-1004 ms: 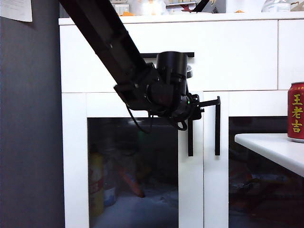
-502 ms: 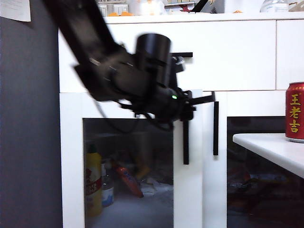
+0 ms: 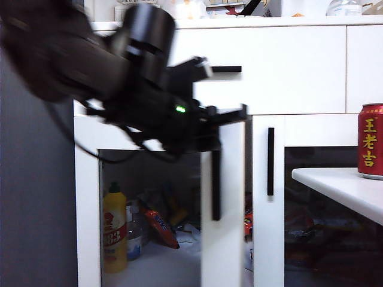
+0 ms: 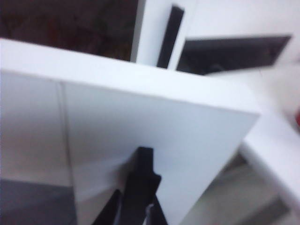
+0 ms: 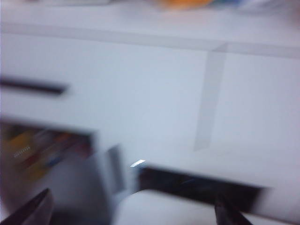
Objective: Open the left door of the white cabinet, pick up a can of beverage from the table on the right, place it inside the cabinet, and finally close the cabinet door.
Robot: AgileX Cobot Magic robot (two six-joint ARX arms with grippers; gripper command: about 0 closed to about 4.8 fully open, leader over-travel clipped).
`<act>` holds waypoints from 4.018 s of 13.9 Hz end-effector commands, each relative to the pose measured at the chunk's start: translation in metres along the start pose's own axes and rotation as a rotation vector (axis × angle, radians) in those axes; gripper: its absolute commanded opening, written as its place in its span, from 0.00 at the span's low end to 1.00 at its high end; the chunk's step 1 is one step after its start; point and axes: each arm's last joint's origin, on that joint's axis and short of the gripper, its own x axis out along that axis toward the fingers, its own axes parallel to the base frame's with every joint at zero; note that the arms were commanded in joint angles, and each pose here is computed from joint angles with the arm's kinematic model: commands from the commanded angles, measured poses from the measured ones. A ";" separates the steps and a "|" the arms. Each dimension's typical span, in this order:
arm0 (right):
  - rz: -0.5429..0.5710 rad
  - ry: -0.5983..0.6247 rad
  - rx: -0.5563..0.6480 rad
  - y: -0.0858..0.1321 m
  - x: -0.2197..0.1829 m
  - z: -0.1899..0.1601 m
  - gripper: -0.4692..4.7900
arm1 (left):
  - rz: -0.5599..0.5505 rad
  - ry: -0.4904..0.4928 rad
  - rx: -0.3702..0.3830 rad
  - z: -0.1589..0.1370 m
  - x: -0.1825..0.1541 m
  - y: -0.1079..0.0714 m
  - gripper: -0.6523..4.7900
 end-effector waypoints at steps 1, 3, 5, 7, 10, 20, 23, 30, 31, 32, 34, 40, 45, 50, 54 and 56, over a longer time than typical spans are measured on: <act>0.175 0.134 0.011 0.018 0.048 -0.019 0.92 | -0.008 -0.125 -0.069 0.023 -0.022 0.001 0.11; 0.293 0.210 0.022 0.031 0.081 -0.036 0.92 | -0.013 -0.159 -0.077 0.031 -0.029 0.002 0.11; 0.370 0.270 0.029 0.044 0.107 -0.053 0.92 | -0.021 -0.199 -0.086 0.041 -0.034 0.002 0.11; 0.468 0.338 0.039 0.059 0.130 -0.073 0.80 | -0.025 -0.223 -0.091 0.047 -0.038 0.001 0.11; 0.569 0.431 0.071 0.067 0.150 -0.097 0.28 | -0.027 -0.234 -0.094 0.050 -0.043 0.002 0.11; 0.236 0.036 -0.053 0.053 0.105 -0.017 0.20 | -0.034 -0.204 -0.086 0.046 -0.044 0.001 0.11; 0.146 -0.125 -0.064 0.046 0.054 0.016 0.20 | -0.033 -0.200 -0.085 0.046 -0.044 0.001 0.11; 0.050 -0.074 -0.110 0.043 0.011 0.018 0.45 | 0.009 -0.224 -0.109 0.049 -0.044 0.003 0.11; 0.050 -0.071 -0.110 0.043 0.011 0.017 0.45 | 0.023 -0.230 -0.130 0.049 -0.044 0.003 0.11; 0.050 -0.069 -0.110 0.043 0.011 0.017 0.45 | 0.011 -0.226 -0.144 0.049 -0.044 0.003 0.11; 0.049 -0.071 -0.112 0.043 0.011 0.018 0.45 | -0.038 -0.216 -0.160 0.046 -0.041 0.001 0.12; 0.004 -0.070 -0.151 0.042 0.003 0.018 0.45 | -0.074 -0.165 -0.147 0.030 -0.003 -0.006 0.53; 0.002 -0.071 -0.171 0.042 0.002 0.018 0.45 | 0.064 -0.216 -0.162 0.027 0.058 -0.015 1.00; -0.051 -0.066 -0.206 0.040 0.002 0.018 0.45 | 0.130 -0.158 -0.072 0.018 0.116 -0.024 1.00; -0.054 -0.092 -0.208 0.041 -0.006 0.021 0.45 | 0.214 -0.167 -0.077 0.016 0.136 -0.020 1.00; -0.090 -0.110 -0.207 0.040 -0.013 0.023 0.45 | 0.172 -0.172 -0.080 0.015 0.149 -0.016 1.00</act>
